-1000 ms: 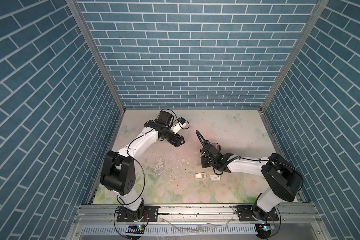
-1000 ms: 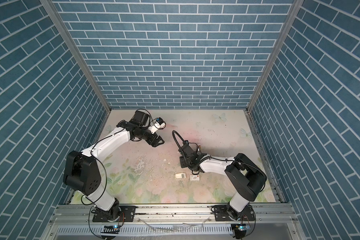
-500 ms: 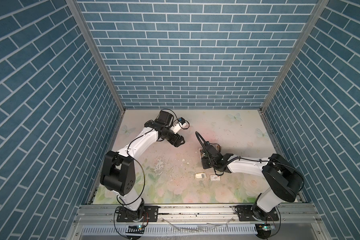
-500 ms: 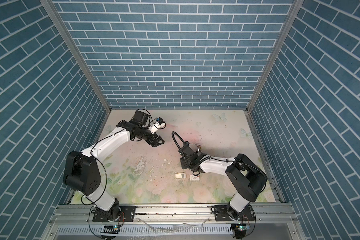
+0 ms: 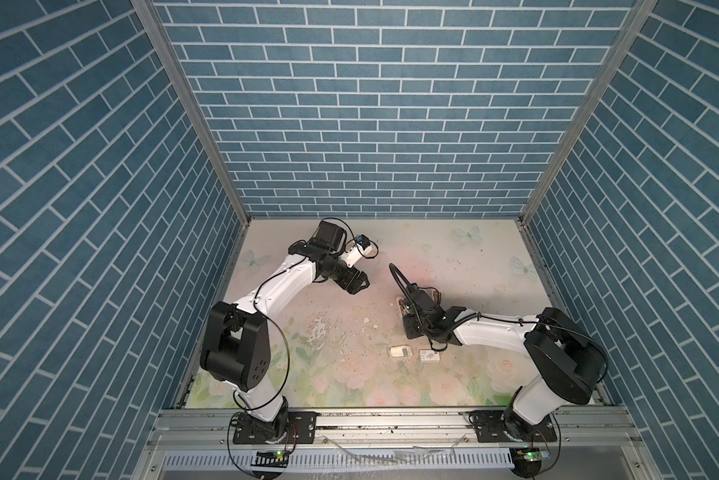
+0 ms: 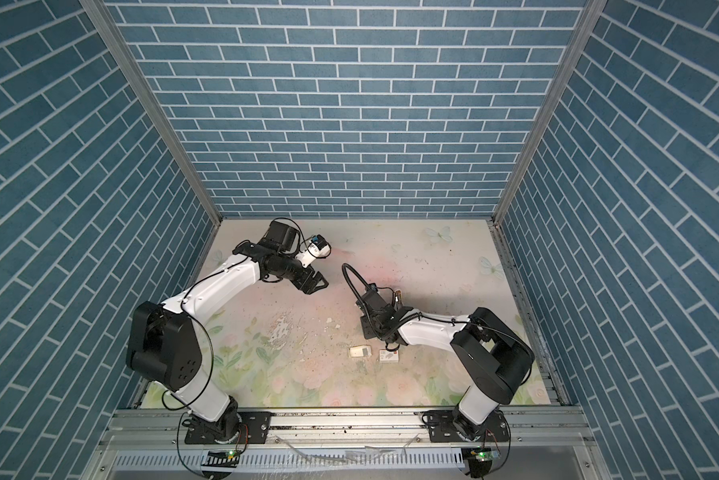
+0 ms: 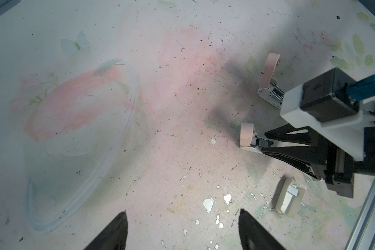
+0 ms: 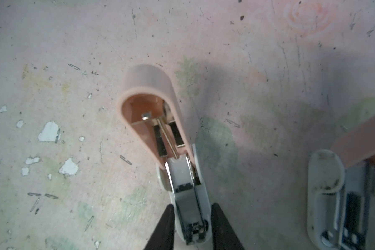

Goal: Load the staples into the stapler

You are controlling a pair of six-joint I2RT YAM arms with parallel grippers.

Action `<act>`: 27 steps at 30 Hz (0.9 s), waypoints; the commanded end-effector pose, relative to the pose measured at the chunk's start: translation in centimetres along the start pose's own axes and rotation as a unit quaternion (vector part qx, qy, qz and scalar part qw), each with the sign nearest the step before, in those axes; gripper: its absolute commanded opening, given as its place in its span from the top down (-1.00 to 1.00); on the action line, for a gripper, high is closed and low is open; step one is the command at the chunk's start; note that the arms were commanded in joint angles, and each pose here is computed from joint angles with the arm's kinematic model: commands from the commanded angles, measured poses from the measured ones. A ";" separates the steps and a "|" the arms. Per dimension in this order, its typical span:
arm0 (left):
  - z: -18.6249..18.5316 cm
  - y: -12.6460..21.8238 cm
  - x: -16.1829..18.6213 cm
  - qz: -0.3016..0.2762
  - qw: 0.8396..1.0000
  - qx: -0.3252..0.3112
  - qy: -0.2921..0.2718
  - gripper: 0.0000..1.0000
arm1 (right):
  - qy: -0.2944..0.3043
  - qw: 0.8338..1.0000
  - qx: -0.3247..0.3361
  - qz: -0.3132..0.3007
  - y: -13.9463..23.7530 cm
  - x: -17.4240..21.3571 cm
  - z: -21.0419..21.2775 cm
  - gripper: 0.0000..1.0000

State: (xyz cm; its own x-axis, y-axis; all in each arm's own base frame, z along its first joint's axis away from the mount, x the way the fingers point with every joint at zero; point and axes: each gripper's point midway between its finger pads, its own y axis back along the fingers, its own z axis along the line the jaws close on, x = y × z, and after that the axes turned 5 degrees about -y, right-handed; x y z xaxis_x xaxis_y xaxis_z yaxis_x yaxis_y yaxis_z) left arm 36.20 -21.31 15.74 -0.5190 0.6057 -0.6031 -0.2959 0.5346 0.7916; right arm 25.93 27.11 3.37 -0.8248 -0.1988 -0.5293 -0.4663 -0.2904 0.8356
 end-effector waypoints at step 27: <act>0.1 1.5 -0.5 -0.007 1.000 -0.009 -0.016 -0.64 | -0.018 0.999 -0.025 -0.038 4.8 -4.3 -0.6 0.31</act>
State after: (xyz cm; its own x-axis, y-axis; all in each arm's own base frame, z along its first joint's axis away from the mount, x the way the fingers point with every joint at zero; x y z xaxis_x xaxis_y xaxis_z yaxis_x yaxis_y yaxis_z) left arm 36.13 -21.12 16.32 -0.4976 0.6173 -0.6093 -0.3076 0.5312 0.7894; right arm 27.33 26.88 10.01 -0.7868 -0.1260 -0.6041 -0.5221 -0.3860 0.7605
